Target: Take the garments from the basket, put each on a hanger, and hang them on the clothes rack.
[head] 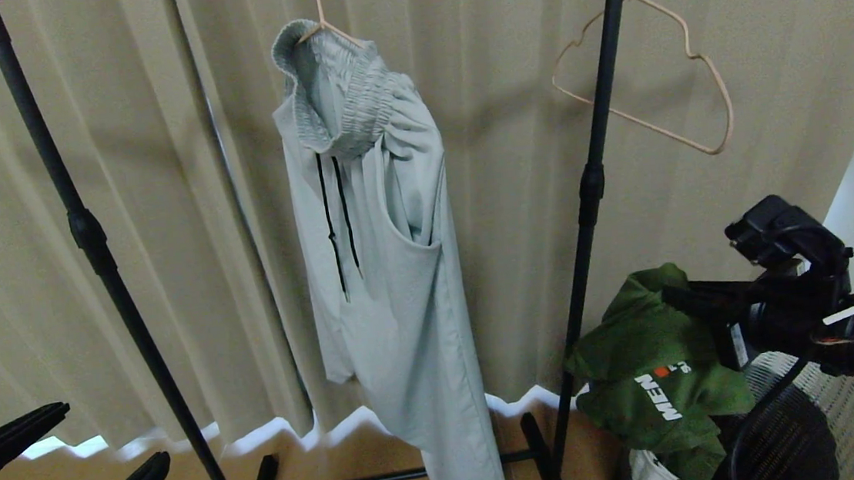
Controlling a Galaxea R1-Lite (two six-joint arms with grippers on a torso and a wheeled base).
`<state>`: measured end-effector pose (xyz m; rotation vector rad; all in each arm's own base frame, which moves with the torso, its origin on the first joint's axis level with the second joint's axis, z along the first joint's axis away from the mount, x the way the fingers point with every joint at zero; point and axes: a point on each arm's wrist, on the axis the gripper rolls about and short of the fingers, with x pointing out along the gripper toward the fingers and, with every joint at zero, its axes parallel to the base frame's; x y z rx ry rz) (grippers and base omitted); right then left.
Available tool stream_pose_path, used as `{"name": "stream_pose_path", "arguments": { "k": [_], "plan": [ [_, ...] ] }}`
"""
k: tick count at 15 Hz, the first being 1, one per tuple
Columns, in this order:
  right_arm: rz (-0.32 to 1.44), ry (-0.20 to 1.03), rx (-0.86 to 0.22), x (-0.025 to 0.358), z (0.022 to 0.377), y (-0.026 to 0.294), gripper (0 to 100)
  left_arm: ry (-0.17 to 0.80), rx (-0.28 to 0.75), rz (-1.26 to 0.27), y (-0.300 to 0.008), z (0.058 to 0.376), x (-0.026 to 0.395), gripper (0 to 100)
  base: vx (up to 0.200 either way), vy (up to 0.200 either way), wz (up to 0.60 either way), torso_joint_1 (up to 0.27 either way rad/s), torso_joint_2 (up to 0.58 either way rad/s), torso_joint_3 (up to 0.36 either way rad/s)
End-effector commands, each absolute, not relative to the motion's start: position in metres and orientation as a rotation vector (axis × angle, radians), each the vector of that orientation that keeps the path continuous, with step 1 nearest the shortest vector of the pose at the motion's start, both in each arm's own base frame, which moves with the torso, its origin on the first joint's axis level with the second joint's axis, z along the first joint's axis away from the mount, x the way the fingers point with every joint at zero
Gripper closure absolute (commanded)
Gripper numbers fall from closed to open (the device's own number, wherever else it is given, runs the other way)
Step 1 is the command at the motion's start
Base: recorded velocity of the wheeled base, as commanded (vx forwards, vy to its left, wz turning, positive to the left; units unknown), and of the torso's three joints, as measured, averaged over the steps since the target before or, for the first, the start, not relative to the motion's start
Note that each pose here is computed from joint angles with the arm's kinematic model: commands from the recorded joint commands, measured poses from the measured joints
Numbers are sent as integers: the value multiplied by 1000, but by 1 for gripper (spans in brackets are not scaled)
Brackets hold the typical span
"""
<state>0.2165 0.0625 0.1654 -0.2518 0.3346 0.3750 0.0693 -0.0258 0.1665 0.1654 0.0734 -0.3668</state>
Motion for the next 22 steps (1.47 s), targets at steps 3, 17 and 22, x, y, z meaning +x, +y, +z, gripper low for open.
{"name": "stream_pose_path", "arguments": {
  "k": [3,17,22],
  "plan": [
    [448,223,-234,201,189,64,100,61,164,-363,-24,166,66,0,-67,0,0,-1,2,-1],
    [739,168,-7,191,213,94,100,74,174,-549,-29,157,62,0,-100,0,0,3,1,2],
    [894,128,83,190,237,113,100,154,338,-673,-49,160,95,0,0,0,0,0,0,0]
  ]
}}
